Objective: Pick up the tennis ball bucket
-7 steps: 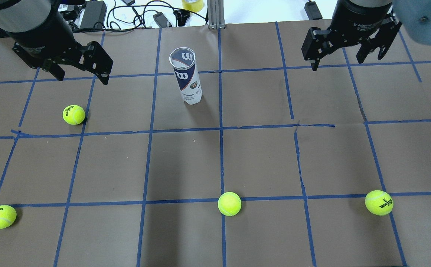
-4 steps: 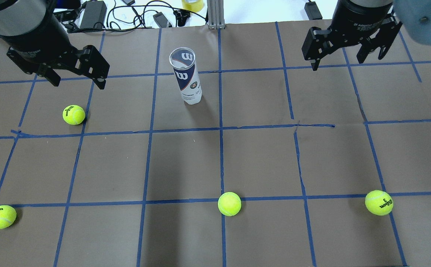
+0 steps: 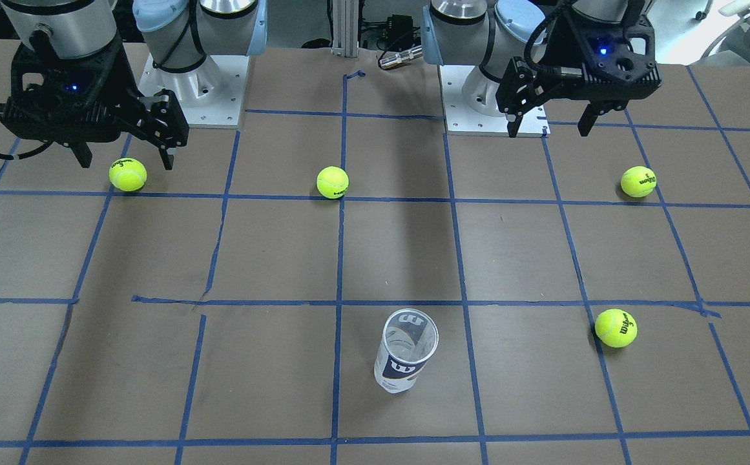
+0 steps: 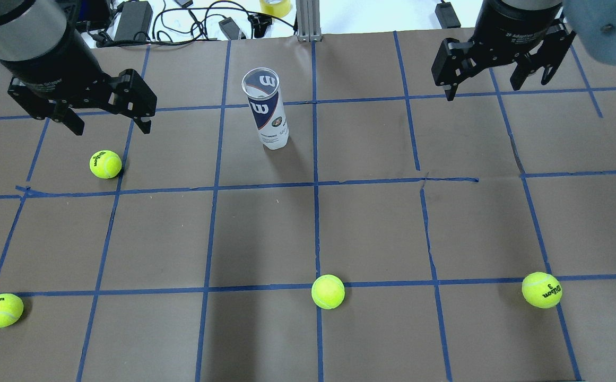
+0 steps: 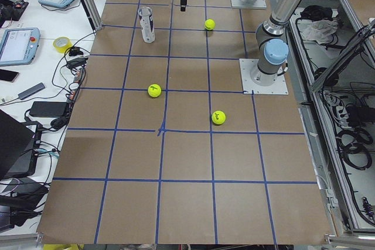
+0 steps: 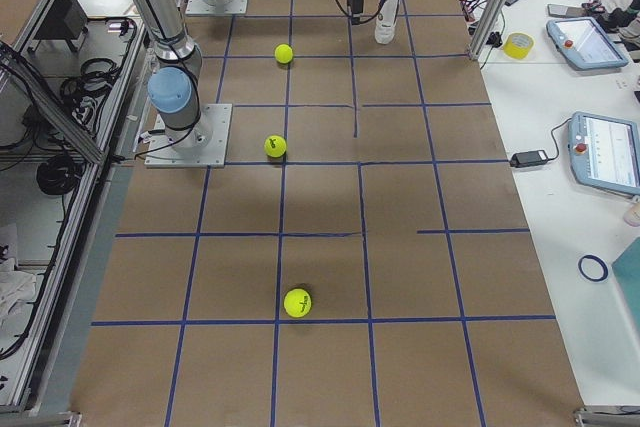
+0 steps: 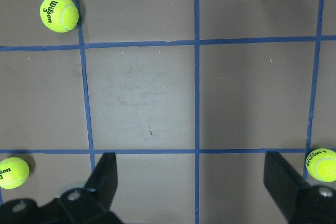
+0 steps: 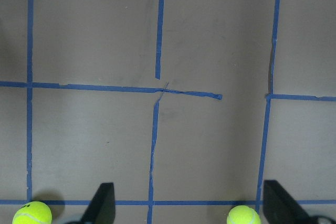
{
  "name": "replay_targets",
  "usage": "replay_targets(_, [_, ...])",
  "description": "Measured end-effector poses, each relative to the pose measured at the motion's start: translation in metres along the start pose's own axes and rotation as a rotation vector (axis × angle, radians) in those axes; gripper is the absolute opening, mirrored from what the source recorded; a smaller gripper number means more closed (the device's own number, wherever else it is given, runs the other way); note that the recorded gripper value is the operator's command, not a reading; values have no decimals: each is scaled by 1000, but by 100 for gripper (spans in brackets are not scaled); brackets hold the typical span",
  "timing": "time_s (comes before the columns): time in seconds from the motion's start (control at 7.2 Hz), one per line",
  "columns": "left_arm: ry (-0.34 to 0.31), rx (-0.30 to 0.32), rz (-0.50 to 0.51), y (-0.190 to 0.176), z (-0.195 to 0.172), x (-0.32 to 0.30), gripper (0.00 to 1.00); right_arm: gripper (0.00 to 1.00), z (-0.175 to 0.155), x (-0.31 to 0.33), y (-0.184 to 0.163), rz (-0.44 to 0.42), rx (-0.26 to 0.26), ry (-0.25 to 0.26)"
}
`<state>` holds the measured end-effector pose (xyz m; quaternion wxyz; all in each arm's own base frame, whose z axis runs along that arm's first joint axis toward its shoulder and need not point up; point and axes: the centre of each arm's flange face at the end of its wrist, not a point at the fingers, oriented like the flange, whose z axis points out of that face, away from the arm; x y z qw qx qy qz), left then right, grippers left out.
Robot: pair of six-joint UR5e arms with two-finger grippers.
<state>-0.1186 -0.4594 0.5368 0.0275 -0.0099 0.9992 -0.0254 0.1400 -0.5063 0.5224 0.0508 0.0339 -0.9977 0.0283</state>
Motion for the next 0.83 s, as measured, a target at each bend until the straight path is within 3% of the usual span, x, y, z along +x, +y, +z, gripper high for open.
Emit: replay_targets(0.83, [1,-2,-3,4,1,0,100,100,1,0,0,0,-1,0])
